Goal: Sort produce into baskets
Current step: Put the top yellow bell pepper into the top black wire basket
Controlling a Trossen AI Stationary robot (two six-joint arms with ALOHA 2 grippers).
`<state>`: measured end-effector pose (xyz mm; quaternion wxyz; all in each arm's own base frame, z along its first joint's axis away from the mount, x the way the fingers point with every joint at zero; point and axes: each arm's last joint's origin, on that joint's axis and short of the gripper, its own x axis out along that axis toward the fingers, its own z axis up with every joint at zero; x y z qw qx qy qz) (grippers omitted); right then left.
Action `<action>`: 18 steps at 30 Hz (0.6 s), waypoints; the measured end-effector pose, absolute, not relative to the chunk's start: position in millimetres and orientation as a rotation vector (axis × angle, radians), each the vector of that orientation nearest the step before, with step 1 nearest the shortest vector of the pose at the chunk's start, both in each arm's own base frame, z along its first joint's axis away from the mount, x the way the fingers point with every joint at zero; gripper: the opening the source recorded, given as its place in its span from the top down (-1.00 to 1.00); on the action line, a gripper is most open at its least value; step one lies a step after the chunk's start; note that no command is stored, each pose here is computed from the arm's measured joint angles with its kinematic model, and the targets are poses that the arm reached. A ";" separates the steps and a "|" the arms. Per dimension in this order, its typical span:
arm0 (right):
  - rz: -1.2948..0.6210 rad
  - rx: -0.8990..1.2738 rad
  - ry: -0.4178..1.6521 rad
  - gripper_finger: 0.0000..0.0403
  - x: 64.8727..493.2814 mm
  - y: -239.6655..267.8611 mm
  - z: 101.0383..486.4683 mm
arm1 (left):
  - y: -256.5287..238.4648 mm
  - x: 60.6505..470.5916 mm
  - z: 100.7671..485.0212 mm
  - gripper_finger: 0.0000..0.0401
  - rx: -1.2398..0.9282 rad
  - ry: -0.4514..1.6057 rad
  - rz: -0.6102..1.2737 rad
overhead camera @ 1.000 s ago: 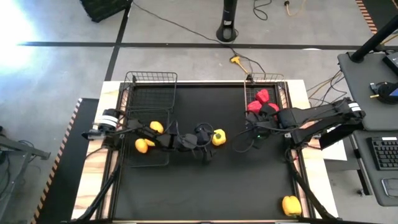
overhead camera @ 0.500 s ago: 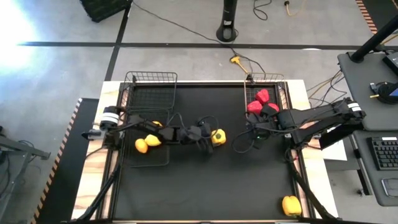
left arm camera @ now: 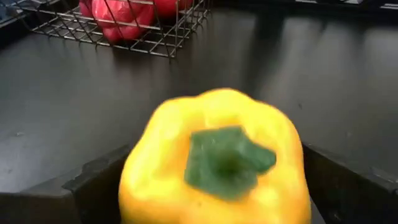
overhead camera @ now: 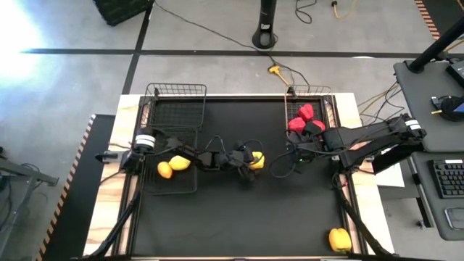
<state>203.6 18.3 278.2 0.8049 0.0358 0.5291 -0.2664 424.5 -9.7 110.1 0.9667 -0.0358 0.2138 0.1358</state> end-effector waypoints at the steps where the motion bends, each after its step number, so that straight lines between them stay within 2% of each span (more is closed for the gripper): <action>1: -0.573 0.079 1.134 -0.99 203.4 18.2 278.0 | -9.7 426.1 110.9 -0.99 -0.072 0.431 0.276; 8: -0.575 0.081 1.133 -0.99 203.4 18.2 277.5 | -9.3 427.2 107.2 -0.95 -0.054 0.523 0.296; 16: -0.575 0.083 1.129 -0.99 203.8 18.3 277.7 | -10.5 427.2 109.3 -0.56 -0.099 0.512 0.306; 18: -0.583 0.096 1.125 -0.99 203.9 18.3 277.6 | -10.5 427.8 114.8 -0.52 -0.103 0.492 0.304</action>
